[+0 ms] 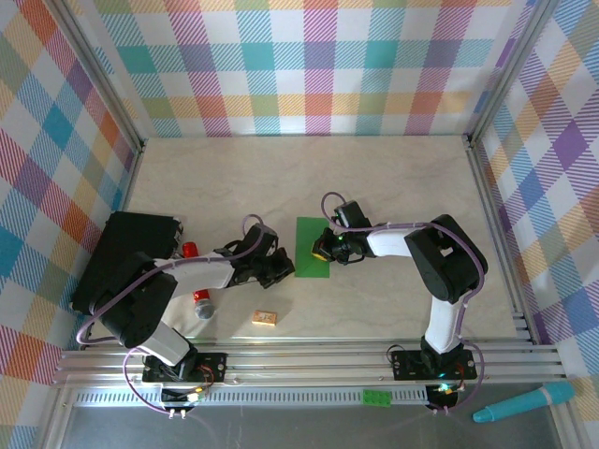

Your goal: Fold a paper plane with a square sheet of paper (pick it up from the middle)

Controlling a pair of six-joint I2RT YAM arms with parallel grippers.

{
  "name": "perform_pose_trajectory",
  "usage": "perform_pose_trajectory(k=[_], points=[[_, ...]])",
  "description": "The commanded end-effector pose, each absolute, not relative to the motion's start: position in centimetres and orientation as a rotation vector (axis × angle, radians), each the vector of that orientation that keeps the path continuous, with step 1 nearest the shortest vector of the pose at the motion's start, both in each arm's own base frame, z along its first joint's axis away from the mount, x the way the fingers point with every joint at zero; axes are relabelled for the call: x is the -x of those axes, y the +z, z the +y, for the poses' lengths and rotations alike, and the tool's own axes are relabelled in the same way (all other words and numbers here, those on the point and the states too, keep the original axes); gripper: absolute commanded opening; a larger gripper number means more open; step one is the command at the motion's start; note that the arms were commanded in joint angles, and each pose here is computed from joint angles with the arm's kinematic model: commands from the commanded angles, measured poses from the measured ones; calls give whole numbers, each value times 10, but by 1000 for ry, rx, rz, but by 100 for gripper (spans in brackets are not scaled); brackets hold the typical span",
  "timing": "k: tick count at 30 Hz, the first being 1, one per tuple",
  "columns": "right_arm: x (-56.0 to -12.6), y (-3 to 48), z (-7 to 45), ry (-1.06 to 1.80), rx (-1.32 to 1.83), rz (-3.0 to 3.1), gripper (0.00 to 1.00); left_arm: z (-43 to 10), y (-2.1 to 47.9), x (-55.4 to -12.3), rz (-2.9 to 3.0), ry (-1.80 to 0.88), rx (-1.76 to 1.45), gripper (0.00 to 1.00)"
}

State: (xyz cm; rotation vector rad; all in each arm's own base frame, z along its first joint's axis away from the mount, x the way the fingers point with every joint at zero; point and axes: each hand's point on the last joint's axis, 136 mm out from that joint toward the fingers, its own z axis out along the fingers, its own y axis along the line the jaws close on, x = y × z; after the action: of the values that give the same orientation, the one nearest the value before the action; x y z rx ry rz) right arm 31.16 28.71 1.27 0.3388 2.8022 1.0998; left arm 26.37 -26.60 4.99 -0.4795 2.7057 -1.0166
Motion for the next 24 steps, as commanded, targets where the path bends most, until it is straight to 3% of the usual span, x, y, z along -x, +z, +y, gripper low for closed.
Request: perform_pose_trajectory(k=[1, 13, 24], points=[[-262, -62, 227, 668, -534, 3081, 2, -279, 71, -279, 2661, -1064, 408, 0], [-264, -61, 228, 676, -538, 3075, 2, -289, 22, -288, 2766, -997, 463, 0], [-262, -65, 220, 624, -529, 3090, 2, -237, -17, -224, 2952, -786, 491, 0]])
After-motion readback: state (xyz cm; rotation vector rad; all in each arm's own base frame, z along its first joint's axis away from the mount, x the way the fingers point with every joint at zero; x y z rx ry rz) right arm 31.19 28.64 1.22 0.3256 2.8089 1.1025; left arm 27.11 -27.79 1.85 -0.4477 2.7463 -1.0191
